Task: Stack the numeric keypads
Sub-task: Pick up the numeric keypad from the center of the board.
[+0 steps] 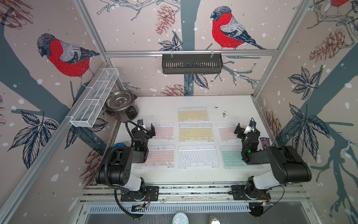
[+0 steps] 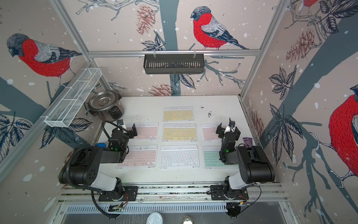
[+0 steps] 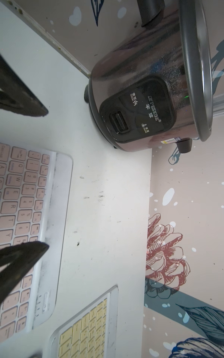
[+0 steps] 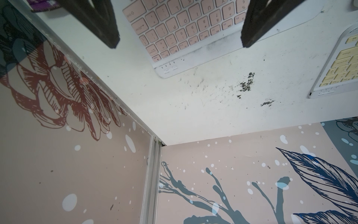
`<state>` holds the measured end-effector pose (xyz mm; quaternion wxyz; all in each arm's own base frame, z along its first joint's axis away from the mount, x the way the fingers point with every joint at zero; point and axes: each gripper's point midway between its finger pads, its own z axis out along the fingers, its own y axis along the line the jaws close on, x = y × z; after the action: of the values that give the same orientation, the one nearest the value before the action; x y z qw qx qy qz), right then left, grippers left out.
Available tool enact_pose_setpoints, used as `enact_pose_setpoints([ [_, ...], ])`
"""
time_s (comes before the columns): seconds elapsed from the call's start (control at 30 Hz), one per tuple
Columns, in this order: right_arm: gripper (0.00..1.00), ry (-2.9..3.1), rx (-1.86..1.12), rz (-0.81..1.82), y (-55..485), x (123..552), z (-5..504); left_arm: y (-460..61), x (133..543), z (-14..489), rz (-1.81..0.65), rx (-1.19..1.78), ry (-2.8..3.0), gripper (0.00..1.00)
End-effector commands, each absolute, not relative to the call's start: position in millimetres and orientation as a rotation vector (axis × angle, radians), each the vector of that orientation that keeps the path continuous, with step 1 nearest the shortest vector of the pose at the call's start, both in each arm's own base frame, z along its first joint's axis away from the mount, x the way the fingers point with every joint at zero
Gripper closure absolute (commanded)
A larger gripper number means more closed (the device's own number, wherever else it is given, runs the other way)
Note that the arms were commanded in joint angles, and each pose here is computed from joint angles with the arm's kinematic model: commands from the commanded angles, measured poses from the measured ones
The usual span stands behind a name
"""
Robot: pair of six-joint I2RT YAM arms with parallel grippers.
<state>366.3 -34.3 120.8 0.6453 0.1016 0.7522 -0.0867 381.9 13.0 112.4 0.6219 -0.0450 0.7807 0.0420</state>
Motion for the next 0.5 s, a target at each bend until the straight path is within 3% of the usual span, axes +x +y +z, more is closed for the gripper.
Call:
enact_pose_setpoints([
  [0.0, 0.0, 1.69, 0.229, -0.192, -33.7, 369.0, 127.0, 11.3, 384.7, 120.0, 0.082, -0.1, 1.767, 0.01],
  [0.13, 0.0, 1.691, 0.229, -0.192, -33.8, 368.4, 126.8, 10.4, 385.2, 120.3, 0.077, -0.094, 1.77, 0.02],
  [0.2, 0.0, 1.679, 0.227, -0.196, -33.5, 367.6, 129.8, 11.5, 384.6, 121.8, 0.081, -0.103, 1.765, 0.16],
  [0.27, 0.0, 1.641, 0.2, -0.235, -27.4, 366.3, 145.4, 8.6, 383.7, 132.9, 0.085, -0.068, 1.743, 0.23],
  [0.3, 0.0, 1.644, 0.181, -0.272, -21.0, 368.1, 155.1, 9.0, 384.0, 144.6, 0.111, -0.067, 1.729, 0.32],
  [0.47, 0.0, 1.808, 0.166, -0.266, 22.4, 391.9, 174.3, -4.3, 391.9, 181.7, 0.015, -0.232, 1.824, 0.34],
])
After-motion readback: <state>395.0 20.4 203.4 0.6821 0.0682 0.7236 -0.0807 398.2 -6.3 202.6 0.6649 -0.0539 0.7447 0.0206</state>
